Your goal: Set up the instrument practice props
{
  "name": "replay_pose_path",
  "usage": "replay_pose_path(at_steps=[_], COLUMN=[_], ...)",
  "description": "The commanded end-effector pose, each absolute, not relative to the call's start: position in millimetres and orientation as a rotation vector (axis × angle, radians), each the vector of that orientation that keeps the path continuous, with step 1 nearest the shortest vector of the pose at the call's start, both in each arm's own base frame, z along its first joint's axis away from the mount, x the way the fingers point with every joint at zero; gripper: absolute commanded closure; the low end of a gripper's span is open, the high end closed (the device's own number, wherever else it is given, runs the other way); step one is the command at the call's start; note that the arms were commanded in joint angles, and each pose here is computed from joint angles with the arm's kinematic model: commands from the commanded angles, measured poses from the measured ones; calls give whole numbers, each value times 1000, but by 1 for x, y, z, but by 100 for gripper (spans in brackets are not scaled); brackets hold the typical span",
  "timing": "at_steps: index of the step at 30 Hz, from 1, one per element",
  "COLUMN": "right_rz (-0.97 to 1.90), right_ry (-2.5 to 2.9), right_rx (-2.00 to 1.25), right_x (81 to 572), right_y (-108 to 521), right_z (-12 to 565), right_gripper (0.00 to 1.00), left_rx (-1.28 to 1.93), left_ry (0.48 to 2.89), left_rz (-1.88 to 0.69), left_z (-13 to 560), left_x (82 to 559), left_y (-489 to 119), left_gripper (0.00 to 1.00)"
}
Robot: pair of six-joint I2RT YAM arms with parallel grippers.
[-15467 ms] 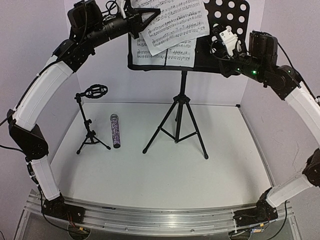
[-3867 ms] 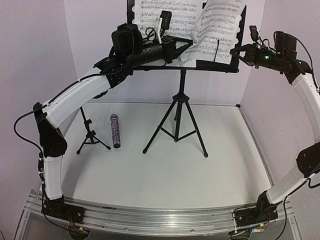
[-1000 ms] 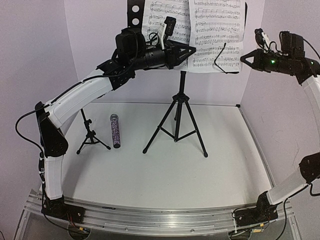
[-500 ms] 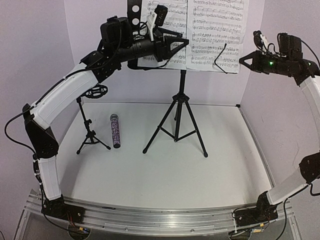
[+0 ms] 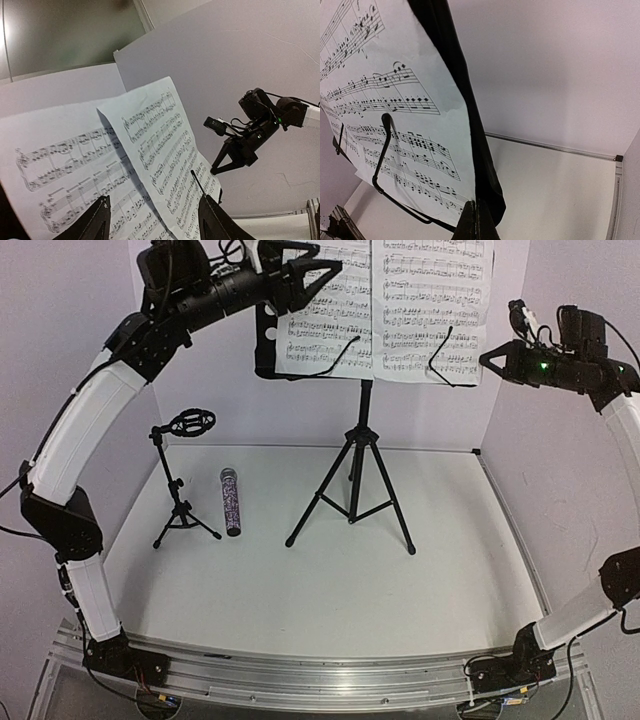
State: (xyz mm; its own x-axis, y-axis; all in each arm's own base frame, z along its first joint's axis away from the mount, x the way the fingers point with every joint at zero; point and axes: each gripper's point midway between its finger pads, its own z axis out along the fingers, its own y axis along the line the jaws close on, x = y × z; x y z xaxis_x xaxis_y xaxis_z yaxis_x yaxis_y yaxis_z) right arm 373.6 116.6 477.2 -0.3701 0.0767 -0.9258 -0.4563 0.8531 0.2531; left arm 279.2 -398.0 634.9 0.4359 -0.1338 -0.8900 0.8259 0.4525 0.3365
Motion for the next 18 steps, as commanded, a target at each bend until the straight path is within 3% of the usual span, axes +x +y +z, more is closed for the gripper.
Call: replay_pose_path(at_steps=[1, 7, 18], right_rz=[569, 566, 578], right_ry=[1817, 1820, 1820], right_rx=[-280, -271, -270], right_x=[367, 367, 367], right_y=[114, 113, 114], right_z=[495, 494, 494], right_gripper=[100, 100, 100], left_rx=[787, 670, 681], left_ry=[841, 712, 524], left_rz=[-553, -416, -450], left_z=[688, 726, 740], left_x=[259, 261, 275], left_y=[-342, -310, -305], left_gripper=[39, 32, 33])
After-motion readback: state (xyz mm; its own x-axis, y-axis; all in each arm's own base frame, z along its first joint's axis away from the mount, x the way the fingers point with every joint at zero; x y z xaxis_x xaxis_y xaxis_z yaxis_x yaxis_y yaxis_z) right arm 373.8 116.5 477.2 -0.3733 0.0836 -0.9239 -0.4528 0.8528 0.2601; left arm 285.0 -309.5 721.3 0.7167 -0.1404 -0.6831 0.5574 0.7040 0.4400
